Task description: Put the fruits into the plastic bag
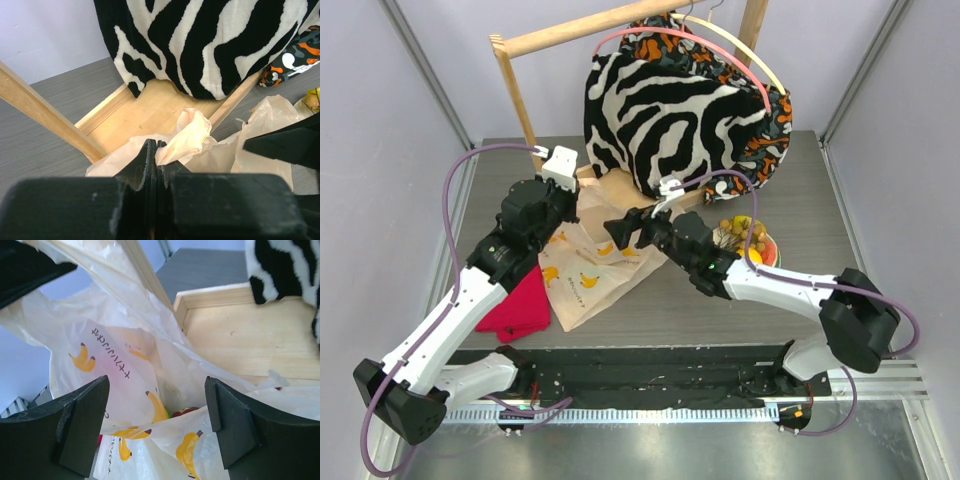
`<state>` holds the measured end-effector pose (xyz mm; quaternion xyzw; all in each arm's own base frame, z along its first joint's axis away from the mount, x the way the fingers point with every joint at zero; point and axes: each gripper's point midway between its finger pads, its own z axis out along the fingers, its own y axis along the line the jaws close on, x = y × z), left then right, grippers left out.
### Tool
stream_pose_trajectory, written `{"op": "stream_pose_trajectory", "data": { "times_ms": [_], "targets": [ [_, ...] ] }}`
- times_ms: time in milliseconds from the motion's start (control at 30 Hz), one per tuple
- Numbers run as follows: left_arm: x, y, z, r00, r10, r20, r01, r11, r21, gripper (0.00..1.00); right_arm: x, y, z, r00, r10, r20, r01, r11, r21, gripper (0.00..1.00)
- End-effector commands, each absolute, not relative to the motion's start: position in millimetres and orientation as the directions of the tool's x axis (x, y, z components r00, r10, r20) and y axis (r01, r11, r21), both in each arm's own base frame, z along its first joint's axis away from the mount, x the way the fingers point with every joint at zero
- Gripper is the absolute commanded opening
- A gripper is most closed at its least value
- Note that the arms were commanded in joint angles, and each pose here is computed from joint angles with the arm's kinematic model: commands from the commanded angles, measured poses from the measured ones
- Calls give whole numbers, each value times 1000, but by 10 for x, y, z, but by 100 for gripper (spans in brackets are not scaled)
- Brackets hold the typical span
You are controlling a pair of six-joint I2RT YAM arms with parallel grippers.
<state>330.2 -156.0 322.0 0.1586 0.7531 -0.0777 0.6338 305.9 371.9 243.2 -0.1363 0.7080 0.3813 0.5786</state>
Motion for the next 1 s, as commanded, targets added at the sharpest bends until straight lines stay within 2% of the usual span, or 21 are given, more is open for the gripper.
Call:
{"op": "stream_pose_trajectory", "data": {
  "times_ms": [0, 133, 200, 300, 400, 533, 733, 767, 867, 967],
  "targets": [
    [3299, -1564, 3506, -75, 85, -994, 333, 941, 55, 0, 3157, 3389, 3051, -128, 404, -906, -582, 709, 398, 85],
    [3298, -1560, 3504, -75, 83, -994, 333, 941, 54, 0, 3222, 3100, 3044, -97, 270, -958, -519, 807, 280, 85],
    [3297, -1560, 3511, -74, 83, -994, 333, 941, 53, 0, 3265, 2853, 2929, -110, 224, -968, -438, 864, 250, 86],
    [3294, -1568, 3511, -74, 83, -994, 336, 940, 53, 0, 3321, 2376, 2936, -133, 244, -961, -275, 922, 272, 86],
    [3309, -1568, 3494, -80, 84, -993, 333, 941, 53, 0, 3359, 1906, 2716, -226, 240, -944, -104, 958, 269, 84],
    [3308, -1596, 3481, -84, 84, -993, 345, 937, 50, 0, 3247, 1373, 2209, -422, 126, -898, 64, 992, 109, 78],
    [3310, -1599, 3472, -88, 84, -993, 345, 937, 49, 0, 2894, 1281, 1891, -593, 105, -798, 50, 994, 93, 70],
    [3313, -1600, 3467, -89, 85, -992, 345, 937, 49, 0, 2846, 1259, 1839, -611, 97, -785, 53, 995, 82, 66],
    [3319, -1605, 3463, -91, 84, -992, 345, 937, 48, 0, 2696, 1221, 1727, -650, 94, -754, 66, 996, 68, 60],
    [3316, -1625, 3445, -98, 81, -992, 353, 935, 42, 0, 2609, 1189, 1667, -657, 93, -748, 85, 995, 49, 58]
  ]
}}
